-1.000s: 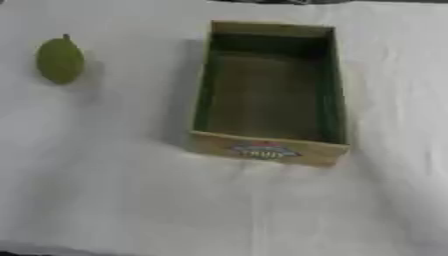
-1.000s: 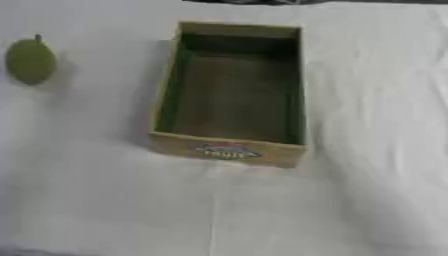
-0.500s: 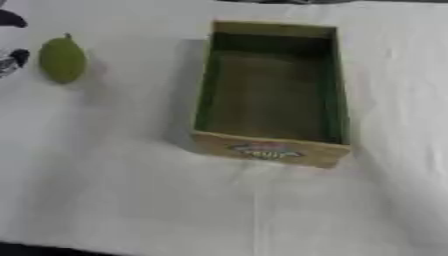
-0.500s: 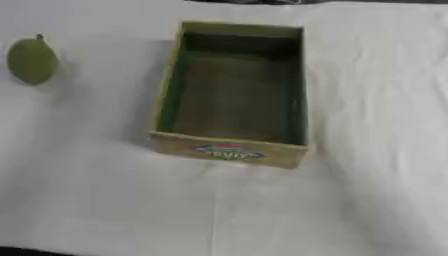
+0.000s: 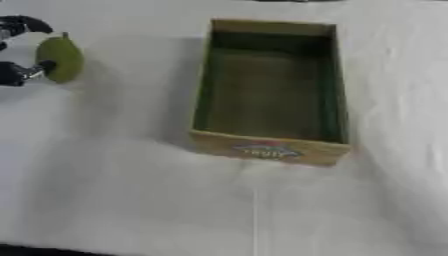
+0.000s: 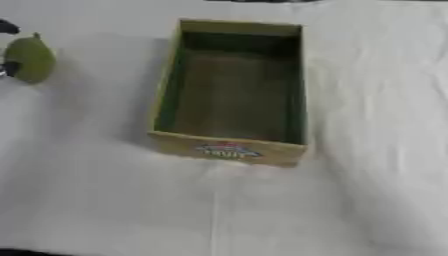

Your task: Pick up objects on the table and place them in the box.

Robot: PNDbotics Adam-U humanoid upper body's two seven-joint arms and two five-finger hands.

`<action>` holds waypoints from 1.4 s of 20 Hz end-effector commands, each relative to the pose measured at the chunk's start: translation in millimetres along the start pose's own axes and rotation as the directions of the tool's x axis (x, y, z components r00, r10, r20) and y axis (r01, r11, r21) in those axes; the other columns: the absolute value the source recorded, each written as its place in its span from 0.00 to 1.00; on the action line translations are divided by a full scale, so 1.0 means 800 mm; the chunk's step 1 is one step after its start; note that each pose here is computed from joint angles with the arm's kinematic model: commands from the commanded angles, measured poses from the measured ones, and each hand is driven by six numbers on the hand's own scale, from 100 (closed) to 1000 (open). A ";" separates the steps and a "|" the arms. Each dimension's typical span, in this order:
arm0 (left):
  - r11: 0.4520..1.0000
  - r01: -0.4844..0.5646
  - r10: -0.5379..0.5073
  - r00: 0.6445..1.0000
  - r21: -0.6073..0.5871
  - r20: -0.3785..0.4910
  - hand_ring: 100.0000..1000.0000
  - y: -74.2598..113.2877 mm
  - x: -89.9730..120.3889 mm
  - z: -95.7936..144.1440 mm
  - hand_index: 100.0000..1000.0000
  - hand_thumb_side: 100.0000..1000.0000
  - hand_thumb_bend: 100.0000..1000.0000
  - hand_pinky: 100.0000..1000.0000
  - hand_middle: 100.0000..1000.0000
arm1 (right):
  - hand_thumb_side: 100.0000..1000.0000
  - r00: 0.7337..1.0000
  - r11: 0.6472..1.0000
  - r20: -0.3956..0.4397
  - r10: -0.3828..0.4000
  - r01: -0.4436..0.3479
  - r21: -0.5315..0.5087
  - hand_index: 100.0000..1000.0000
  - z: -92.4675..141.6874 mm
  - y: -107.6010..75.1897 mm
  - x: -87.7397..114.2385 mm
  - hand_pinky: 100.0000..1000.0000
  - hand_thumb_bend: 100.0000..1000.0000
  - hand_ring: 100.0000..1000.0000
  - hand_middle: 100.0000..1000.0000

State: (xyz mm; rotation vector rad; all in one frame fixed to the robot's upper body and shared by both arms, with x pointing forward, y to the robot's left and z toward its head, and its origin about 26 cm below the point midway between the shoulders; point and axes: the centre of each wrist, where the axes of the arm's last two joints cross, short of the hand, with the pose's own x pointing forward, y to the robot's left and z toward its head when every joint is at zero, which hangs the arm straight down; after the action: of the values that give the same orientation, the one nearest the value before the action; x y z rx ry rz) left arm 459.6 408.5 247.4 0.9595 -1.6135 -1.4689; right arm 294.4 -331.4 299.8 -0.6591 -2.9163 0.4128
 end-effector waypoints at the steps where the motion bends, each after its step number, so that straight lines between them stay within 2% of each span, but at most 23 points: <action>1: 0.998 0.031 -0.028 0.997 0.056 -0.068 0.96 0.023 -0.008 0.006 0.94 0.40 0.35 0.94 0.89 | 0.41 0.999 1.000 0.037 -0.001 0.001 0.005 0.83 -0.011 -0.004 0.007 0.85 0.00 0.79 0.62; 3: 0.997 0.036 -0.028 0.993 0.070 -0.112 0.97 0.023 -0.011 0.006 0.96 0.35 0.40 0.94 0.88 | 0.41 0.999 1.000 0.036 -0.001 0.000 0.005 0.83 -0.011 -0.004 0.007 0.85 0.00 0.79 0.62; 8: 0.994 0.060 -0.039 0.976 0.093 -0.214 0.96 0.022 -0.015 0.007 0.97 0.35 0.47 0.94 0.87 | 0.41 0.999 1.000 0.036 -0.001 0.000 0.007 0.83 -0.011 -0.003 0.007 0.85 0.00 0.79 0.61; 14: 0.988 0.075 -0.032 0.957 0.136 -0.290 0.95 0.023 -0.020 0.009 0.97 0.40 0.42 0.93 0.85 | 0.41 0.999 1.000 0.037 -0.001 0.001 0.012 0.83 -0.010 -0.003 0.007 0.85 0.00 0.79 0.61; 15: 0.989 0.068 -0.027 0.954 0.128 -0.300 0.94 0.022 -0.021 0.009 0.97 0.44 0.39 0.92 0.85 | 0.41 0.999 1.000 0.039 -0.002 0.002 0.012 0.83 -0.011 -0.002 0.007 0.85 0.00 0.79 0.61; 18: 0.997 0.040 -0.014 0.945 0.072 -0.328 0.94 0.015 -0.025 0.010 0.96 0.48 0.39 0.91 0.84 | 0.41 0.999 1.000 0.042 -0.005 0.004 0.010 0.83 -0.012 -0.002 0.008 0.85 0.00 0.79 0.61; 24: 1.000 0.002 -0.003 0.947 -0.004 -0.322 0.91 0.013 -0.023 0.007 0.93 0.45 0.38 0.90 0.81 | 0.41 0.999 1.000 0.040 -0.007 0.008 -0.003 0.83 -0.013 -0.002 0.008 0.86 0.00 0.79 0.61; 28: 0.998 -0.013 -0.003 0.960 -0.055 -0.281 0.83 0.011 -0.021 0.006 0.90 0.37 0.34 0.81 0.75 | 0.41 1.000 1.000 0.027 -0.002 0.002 -0.016 0.83 -0.011 -0.003 0.007 0.86 0.00 0.79 0.60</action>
State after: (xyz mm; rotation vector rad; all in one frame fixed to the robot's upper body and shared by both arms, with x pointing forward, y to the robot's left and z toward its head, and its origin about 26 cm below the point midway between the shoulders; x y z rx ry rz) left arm 464.4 422.4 241.1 1.0618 -1.3537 -1.2941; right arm 295.5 -328.4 300.2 -0.6428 -2.9170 0.3958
